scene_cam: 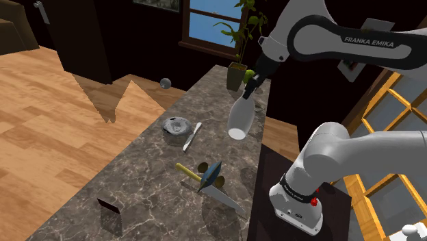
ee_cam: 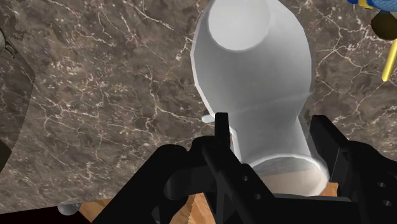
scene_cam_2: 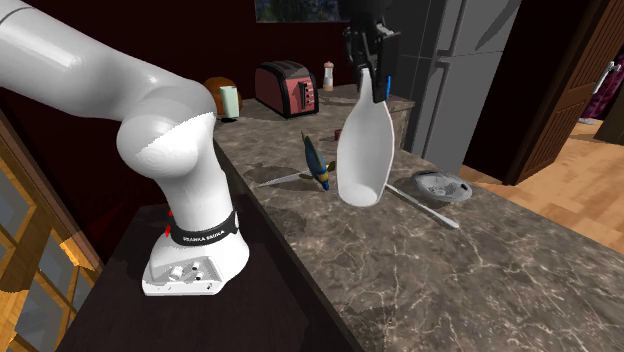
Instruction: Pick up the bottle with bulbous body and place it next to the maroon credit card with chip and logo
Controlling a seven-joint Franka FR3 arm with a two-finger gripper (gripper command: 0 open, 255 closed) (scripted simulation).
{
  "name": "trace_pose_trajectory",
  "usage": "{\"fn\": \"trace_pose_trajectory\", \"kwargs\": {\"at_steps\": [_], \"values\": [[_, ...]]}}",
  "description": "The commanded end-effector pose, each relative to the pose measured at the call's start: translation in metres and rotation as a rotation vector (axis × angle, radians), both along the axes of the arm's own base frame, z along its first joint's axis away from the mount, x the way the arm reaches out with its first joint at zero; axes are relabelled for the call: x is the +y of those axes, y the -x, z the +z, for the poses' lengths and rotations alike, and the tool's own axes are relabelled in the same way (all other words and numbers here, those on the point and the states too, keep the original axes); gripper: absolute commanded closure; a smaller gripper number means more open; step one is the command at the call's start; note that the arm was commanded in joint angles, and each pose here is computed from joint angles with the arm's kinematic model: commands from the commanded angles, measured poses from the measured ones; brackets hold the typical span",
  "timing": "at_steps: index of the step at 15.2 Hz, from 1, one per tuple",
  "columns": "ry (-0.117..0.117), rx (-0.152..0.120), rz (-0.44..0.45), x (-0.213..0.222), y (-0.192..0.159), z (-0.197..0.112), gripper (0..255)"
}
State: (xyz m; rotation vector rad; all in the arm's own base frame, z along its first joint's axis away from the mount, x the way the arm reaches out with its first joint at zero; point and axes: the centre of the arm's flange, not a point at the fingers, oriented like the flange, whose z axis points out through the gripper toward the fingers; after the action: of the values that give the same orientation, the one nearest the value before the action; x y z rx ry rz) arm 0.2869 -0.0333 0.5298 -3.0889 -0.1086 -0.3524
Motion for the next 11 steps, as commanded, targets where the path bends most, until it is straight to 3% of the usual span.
{"fn": "trace_pose_trajectory", "kwargs": {"at_steps": [1,11], "values": [[0.0,0.0,0.0,-0.001,0.0,0.01,255],[0.0,0.0,0.0,-0.001,0.0,0.063,255]]}}
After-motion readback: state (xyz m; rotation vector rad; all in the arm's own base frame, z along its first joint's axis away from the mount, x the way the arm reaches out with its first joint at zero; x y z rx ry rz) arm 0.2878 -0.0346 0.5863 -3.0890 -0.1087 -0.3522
